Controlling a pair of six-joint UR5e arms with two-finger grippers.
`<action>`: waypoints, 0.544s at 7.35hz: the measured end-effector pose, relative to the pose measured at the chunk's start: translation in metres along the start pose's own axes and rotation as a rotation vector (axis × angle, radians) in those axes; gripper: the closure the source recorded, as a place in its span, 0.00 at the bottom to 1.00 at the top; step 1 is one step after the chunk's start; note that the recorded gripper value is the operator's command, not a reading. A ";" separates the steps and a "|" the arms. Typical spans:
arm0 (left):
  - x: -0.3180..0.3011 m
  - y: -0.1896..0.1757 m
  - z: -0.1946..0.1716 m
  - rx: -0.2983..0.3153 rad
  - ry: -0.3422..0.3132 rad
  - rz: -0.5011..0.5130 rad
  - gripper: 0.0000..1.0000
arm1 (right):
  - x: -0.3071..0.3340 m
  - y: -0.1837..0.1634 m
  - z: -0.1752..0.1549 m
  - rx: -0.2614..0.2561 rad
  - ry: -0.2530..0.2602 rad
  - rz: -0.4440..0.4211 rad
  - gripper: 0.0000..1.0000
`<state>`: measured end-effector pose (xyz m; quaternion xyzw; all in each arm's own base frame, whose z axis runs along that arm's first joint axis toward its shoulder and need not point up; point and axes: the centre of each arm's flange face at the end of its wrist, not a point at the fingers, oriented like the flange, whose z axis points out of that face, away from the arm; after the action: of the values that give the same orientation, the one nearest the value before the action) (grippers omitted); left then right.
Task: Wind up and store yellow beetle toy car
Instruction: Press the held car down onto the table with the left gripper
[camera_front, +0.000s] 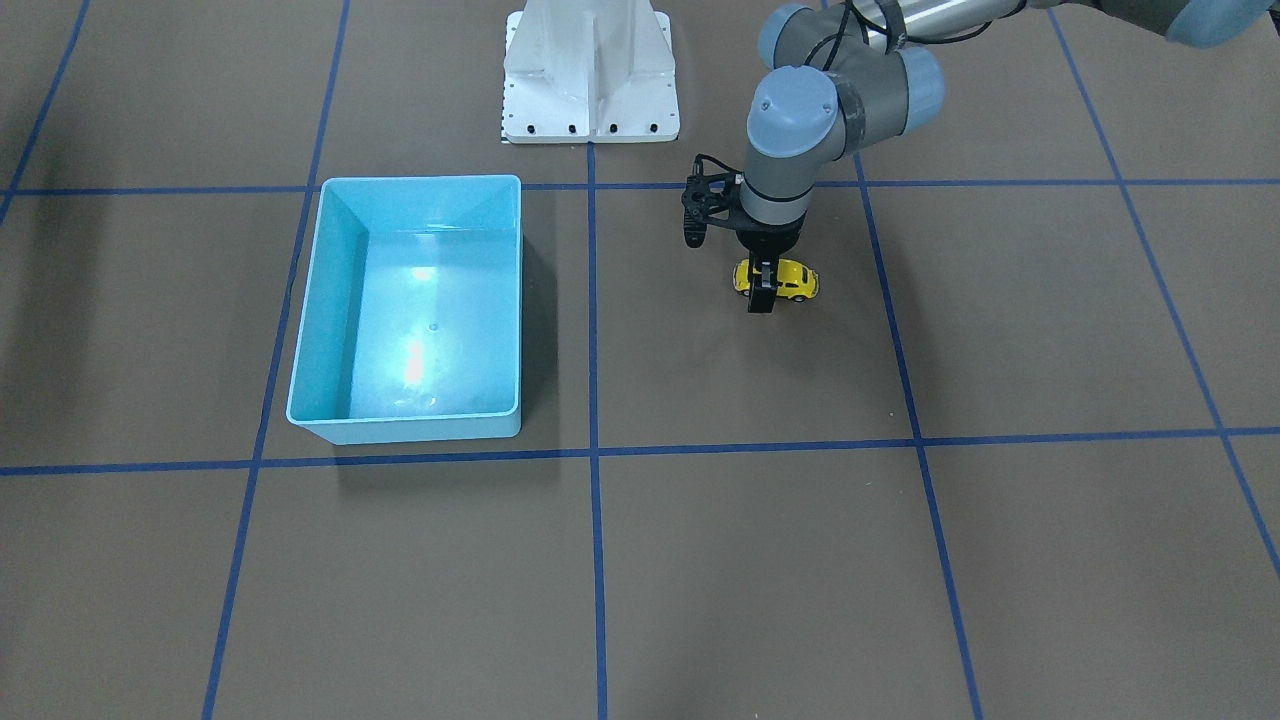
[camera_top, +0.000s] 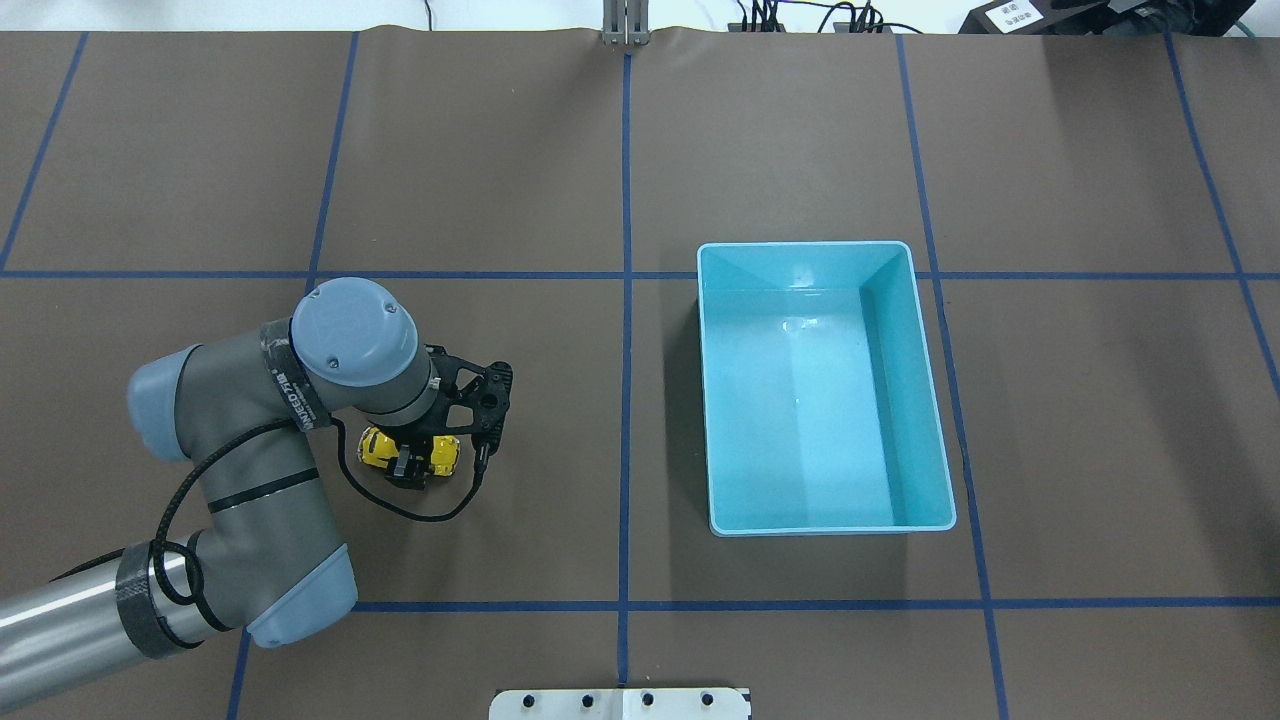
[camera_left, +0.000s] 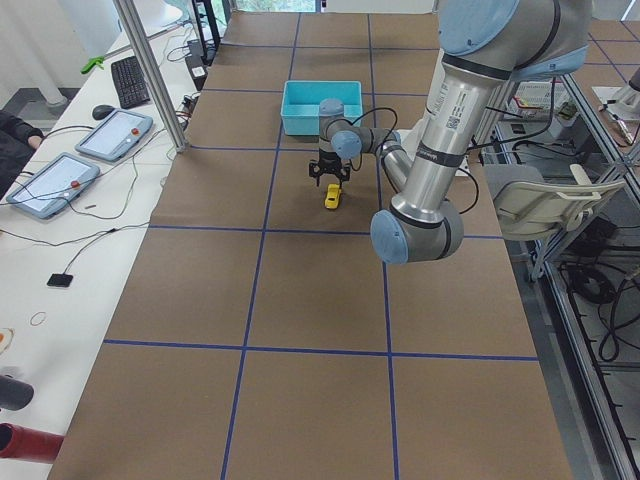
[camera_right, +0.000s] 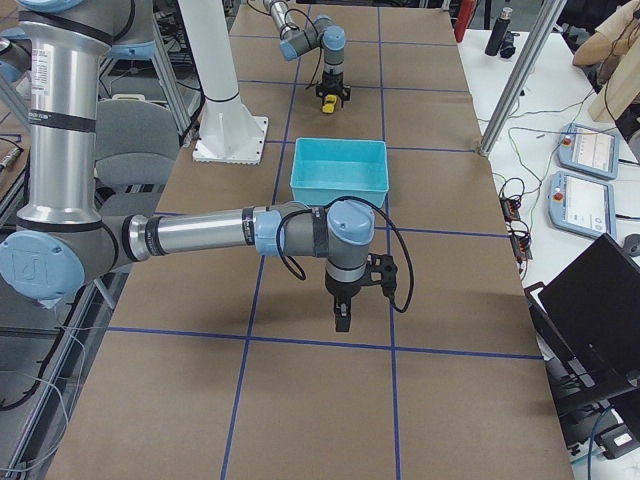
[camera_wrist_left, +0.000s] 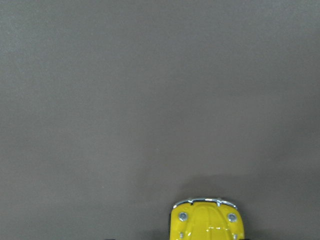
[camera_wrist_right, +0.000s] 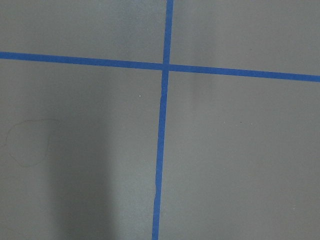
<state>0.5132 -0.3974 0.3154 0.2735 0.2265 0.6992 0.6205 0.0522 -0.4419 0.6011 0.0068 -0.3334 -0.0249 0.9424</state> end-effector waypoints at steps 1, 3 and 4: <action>0.001 0.001 0.002 -0.002 0.003 0.000 0.14 | 0.000 0.000 0.000 0.001 0.000 0.000 0.00; 0.004 0.004 0.006 -0.007 0.011 0.003 0.14 | -0.001 -0.001 -0.001 0.002 0.000 -0.002 0.00; 0.005 0.005 0.007 -0.008 0.013 0.005 0.14 | -0.001 -0.002 -0.001 0.002 -0.001 -0.002 0.00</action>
<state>0.5135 -0.3935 0.3241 0.2669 0.2273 0.7033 0.6184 0.0521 -0.4434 0.5996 0.0083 -0.3338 -0.0255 0.9423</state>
